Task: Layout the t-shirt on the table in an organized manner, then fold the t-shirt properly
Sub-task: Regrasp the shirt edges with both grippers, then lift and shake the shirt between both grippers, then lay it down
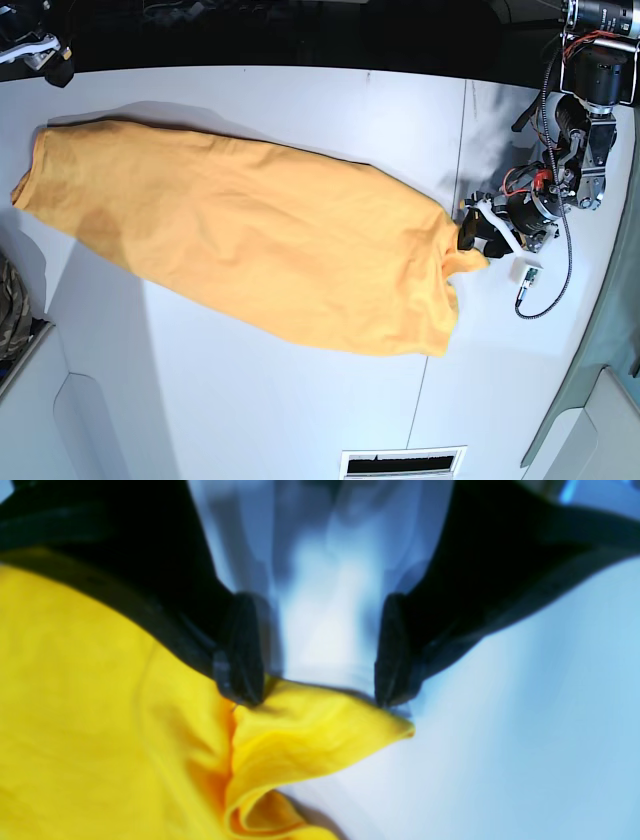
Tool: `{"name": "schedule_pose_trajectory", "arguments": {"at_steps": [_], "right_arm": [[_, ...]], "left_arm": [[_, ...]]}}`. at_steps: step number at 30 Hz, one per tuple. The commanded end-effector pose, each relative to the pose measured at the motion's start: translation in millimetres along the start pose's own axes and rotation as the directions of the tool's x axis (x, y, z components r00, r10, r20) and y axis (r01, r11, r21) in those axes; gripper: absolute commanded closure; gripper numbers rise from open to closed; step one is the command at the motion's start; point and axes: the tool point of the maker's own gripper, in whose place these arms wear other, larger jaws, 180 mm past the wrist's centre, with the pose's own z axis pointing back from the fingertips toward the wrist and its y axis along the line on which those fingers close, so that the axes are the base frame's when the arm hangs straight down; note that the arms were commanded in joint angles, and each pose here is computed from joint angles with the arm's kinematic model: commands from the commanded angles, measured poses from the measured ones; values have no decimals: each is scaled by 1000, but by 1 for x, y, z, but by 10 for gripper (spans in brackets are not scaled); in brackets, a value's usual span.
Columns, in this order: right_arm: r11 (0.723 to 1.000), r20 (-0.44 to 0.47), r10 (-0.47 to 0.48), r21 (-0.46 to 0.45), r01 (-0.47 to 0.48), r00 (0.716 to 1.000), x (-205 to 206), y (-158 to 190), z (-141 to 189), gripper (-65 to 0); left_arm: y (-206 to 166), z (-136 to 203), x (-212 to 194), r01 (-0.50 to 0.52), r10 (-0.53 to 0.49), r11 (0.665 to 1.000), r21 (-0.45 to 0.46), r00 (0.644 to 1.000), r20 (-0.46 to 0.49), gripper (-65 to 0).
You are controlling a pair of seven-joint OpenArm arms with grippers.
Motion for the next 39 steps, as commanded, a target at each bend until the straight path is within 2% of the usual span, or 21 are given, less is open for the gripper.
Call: {"name": "schedule_pose_trajectory", "arguments": {"at_steps": [1, 5, 11, 12, 13, 16, 17, 19, 20, 22, 24, 27, 30, 32, 36, 39], "right_arm": [[1000, 64, 18, 18, -19, 998, 21, 7, 0, -321], [999, 87, 26, 33, -29, 996, 37, 18, -23, -321], [994, -24, -25, 103, 27, 999, 7, 39, -67, -321], [993, -37, -28, 112, 32, 999, 2, 42, -71, -321], [992, -46, -31, 119, 36, 998, -1, 44, -74, -321], [991, -11, -31, 134, 32, 999, 4, 50, -78, -303], [990, 13, -33, 136, 31, 999, 9, 51, -78, -249], [990, 22, -19, 143, 16, 1000, 13, 53, -76, -69], [987, 11, 4, 158, -5, 1000, 13, 58, -74, 0], [984, -22, 49, 174, -45, 999, 12, 64, -68, 0], [979, -6, 79, 191, -76, 997, 20, 69, -57, 0], [975, 69, 104, 188, -115, 992, 37, 68, -29, 0], [972, 148, 131, 174, -157, 980, 57, 68, 1, 0], [968, 199, 172, 147, -202, 965, 72, 69, 17, 0], [953, 313, 233, 113, -280, 921, 106, 80, 45, 0], [941, 384, 260, 103, -321, 886, 129, 90, 50, 0]], "left_arm": [[2, 1, 11, 14, -14, 1000, -7, 1000, 19, -387], [-1, 1, 9, 13, -13, 1000, -12, 1000, 15, -386], [-2, 0, 7, 12, -12, 1000, -14, 1000, 13, -384], [-2, 0, 7, 11, -11, 1000, -14, 1000, 12, -365], [-2, 0, 7, 11, -11, 1000, -14, 1000, 12, -309], [-2, 0, 7, 11, -11, 1000, -14, 1000, 14, -27], [-2, 0, 7, 11, -11, 1000, -14, 1000, 14, 0], [2, 3, 9, 4, -3, 1000, -12, 1000, 18, 0], [3, 6, 11, -3, 4, 1000, -22, 1000, 22, 0], [0, 15, 21, 2, 1, 997, -83, 999, 36, 0], [-4, 31, 35, 33, -25, 990, -138, 998, 59, 0], [-11, 63, 53, 119, -105, 979, -164, 990, 90, 0], [-24, 95, 72, 240, -220, 956, -170, 967, 132, 0], [-31, 116, 90, 298, -273, 942, -153, 947, 168, 0], [-30, 159, 142, 311, -291, 950, -42, 923, 254, 0], [-30, 183, 172, 347, -335, 937, 24, 882, 332, 0]]}}
